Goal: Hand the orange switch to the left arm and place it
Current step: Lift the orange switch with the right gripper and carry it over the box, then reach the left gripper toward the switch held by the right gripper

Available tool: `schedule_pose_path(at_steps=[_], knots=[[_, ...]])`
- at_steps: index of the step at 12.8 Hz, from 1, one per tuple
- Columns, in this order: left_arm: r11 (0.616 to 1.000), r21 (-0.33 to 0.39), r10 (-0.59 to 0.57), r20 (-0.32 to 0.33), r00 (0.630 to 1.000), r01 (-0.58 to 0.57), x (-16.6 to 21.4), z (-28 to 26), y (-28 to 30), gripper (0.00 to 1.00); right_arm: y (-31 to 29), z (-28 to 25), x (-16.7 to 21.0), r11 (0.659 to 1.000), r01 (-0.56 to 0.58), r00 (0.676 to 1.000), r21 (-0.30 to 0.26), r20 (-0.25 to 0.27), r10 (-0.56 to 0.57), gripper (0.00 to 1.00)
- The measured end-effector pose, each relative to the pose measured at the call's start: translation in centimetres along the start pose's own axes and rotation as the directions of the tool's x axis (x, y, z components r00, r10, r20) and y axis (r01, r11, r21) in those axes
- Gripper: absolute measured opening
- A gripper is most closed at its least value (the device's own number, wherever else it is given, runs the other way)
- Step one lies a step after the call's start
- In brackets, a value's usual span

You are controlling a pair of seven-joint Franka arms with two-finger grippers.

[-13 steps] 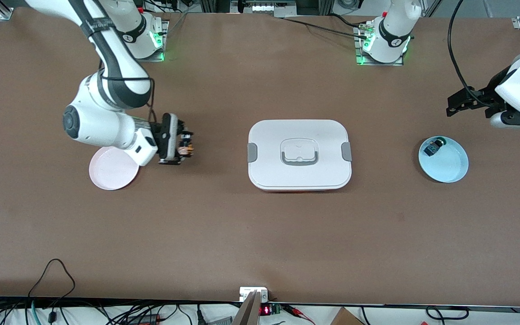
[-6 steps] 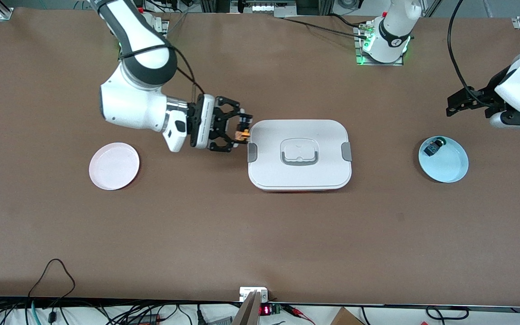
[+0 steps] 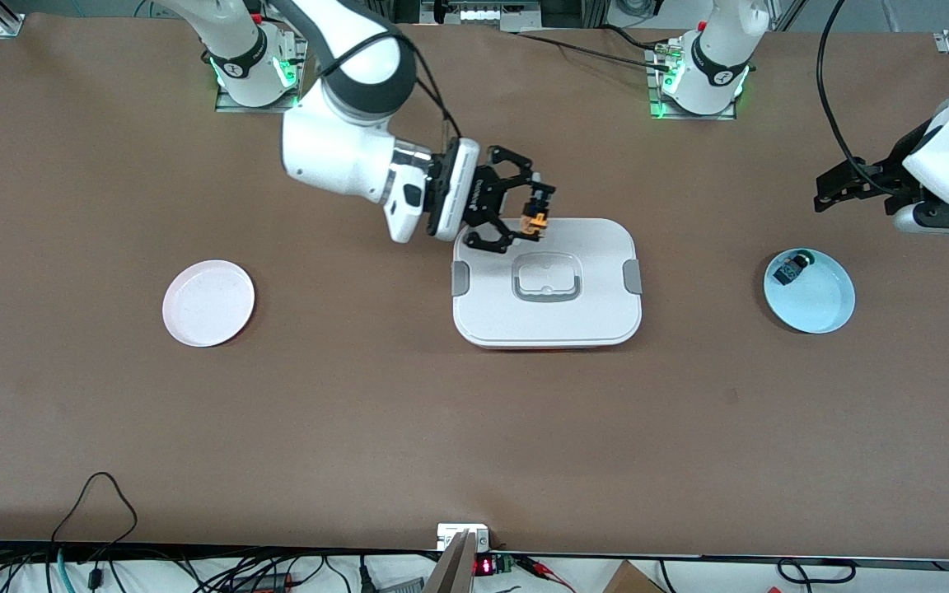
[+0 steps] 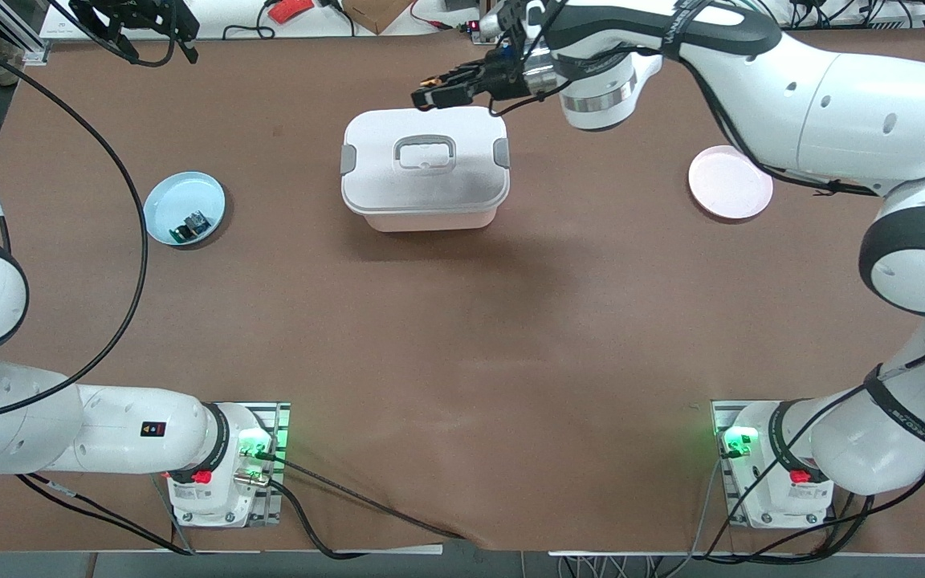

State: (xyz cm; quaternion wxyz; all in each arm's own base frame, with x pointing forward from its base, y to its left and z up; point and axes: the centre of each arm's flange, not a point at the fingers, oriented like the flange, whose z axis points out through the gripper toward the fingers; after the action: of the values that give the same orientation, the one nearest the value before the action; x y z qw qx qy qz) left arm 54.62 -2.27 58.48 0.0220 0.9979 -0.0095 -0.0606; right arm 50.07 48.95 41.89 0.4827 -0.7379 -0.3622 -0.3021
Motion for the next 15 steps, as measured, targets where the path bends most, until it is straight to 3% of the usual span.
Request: schedule_pose_path(at_steps=[4, 7, 9, 12, 15], knots=[[0.99, -0.142, 0.018, 0.182, 0.983, 0.008, -0.1, 3.2, 1.3, 1.0, -0.8, 2.2, 1.2, 0.998, -0.056, 0.996, 0.023, -0.065, 0.057, 0.73], [0.949, -0.311, 0.019, 0.236, 0.972, 0.057, 0.5, 4.3, 1.0, 1.0, -1.2, 3.1, 1.4, 0.996, -0.079, 0.993, 0.042, -0.084, 0.083, 0.73], [0.899, -0.425, 0.011, 0.262, 0.965, 0.105, 0.7, 4.2, -0.3, 1.0, -1.2, 3.2, 1.3, 0.996, -0.082, 0.993, 0.043, -0.085, 0.085, 0.73], [0.768, -0.607, 0.05, 0.376, 0.925, 0.205, 1.2, 6.6, -2.3, 1.0, -1.2, 3.2, 1.4, 0.996, -0.083, 0.993, 0.043, -0.086, 0.087, 0.73], [0.567, -0.747, 0.072, 0.465, 0.882, 0.347, 2.5, 12.7, -2.7, 1.0, -1.1, 3.2, 1.3, 0.995, -0.086, 0.992, 0.042, -0.085, 0.089, 0.73]])
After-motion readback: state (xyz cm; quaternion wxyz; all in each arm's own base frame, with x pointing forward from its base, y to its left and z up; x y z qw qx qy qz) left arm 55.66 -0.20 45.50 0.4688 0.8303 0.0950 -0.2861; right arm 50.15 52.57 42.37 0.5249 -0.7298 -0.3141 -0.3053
